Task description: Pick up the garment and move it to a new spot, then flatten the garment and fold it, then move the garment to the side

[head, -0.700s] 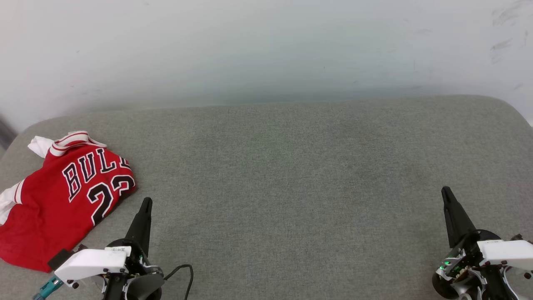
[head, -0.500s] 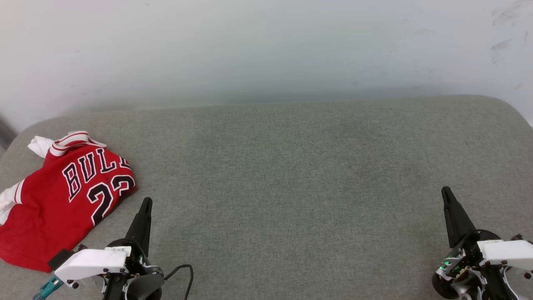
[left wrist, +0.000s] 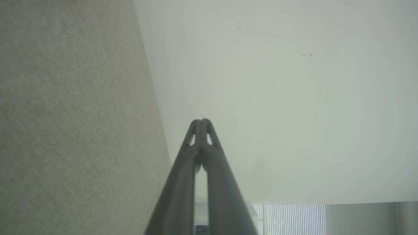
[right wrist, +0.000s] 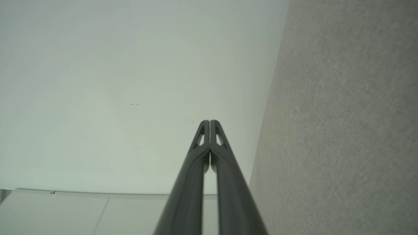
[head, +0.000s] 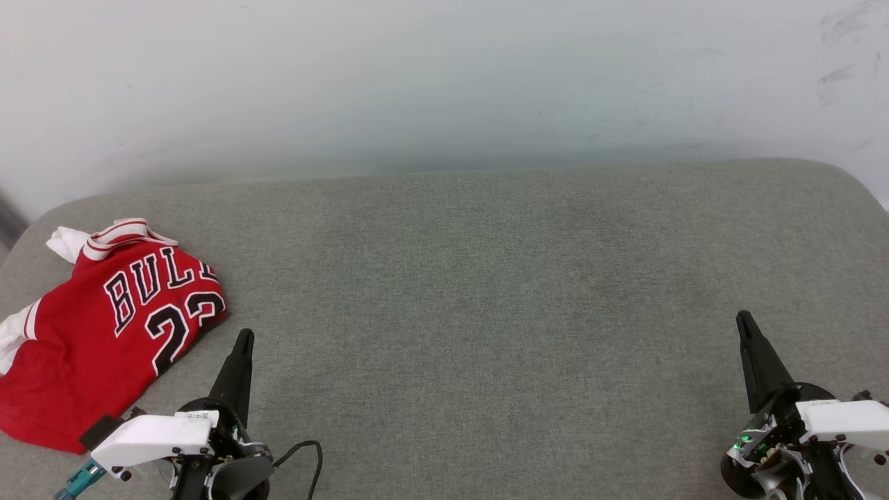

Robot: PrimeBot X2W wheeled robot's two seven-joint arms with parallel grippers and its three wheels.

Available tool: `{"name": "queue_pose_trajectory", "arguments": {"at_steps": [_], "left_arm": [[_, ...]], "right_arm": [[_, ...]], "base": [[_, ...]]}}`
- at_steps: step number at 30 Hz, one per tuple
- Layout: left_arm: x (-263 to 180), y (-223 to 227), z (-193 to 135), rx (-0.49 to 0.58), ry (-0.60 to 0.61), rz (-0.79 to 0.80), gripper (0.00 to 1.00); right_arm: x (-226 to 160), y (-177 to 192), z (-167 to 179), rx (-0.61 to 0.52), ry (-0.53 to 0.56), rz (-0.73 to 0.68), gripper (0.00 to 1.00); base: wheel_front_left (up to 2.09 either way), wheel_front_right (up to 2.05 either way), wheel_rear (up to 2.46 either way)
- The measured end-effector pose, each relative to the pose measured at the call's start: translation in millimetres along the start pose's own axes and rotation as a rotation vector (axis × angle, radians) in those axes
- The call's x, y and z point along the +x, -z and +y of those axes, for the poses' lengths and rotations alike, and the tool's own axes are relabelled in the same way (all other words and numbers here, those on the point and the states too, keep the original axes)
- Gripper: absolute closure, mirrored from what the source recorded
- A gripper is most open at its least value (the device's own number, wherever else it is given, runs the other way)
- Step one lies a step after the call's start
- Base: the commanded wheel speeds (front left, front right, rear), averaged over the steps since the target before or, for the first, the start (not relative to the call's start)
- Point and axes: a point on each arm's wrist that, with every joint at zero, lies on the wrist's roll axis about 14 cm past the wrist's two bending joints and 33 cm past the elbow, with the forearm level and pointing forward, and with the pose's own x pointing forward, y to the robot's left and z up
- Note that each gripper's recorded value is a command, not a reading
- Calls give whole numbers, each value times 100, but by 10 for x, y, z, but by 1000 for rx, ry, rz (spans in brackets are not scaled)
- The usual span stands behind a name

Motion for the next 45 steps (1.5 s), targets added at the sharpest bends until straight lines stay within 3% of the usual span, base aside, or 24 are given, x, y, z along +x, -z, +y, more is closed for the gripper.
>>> {"name": "queue_pose_trajectory", "arguments": {"at_steps": [11, 12, 18, 31, 40, 45], "left_arm": [[0, 0, 0, 0, 0, 0, 100], [0, 0, 0, 0, 0, 0, 0], [-128, 7, 276, -7, -82, -7, 0], [-147, -98, 242, 61, -73, -68, 0], [-180, -335, 241, 157, -82, -150, 0], [-192, -562, 119, 261, -60, -221, 0]], "right_arm": [[0, 0, 0, 0, 0, 0, 100], [0, 0, 0, 0, 0, 0, 0], [-130, -10, -272, 4, 81, -10, 0], [-117, 5, -217, -76, 66, -33, 0], [-127, -130, -169, -256, 61, -78, 0], [-109, -185, -53, -376, 33, -99, 0]], "base": [[0, 0, 0], [0, 0, 0], [0, 0, 0], [0, 0, 0], [0, 0, 0], [0, 0, 0]]}}
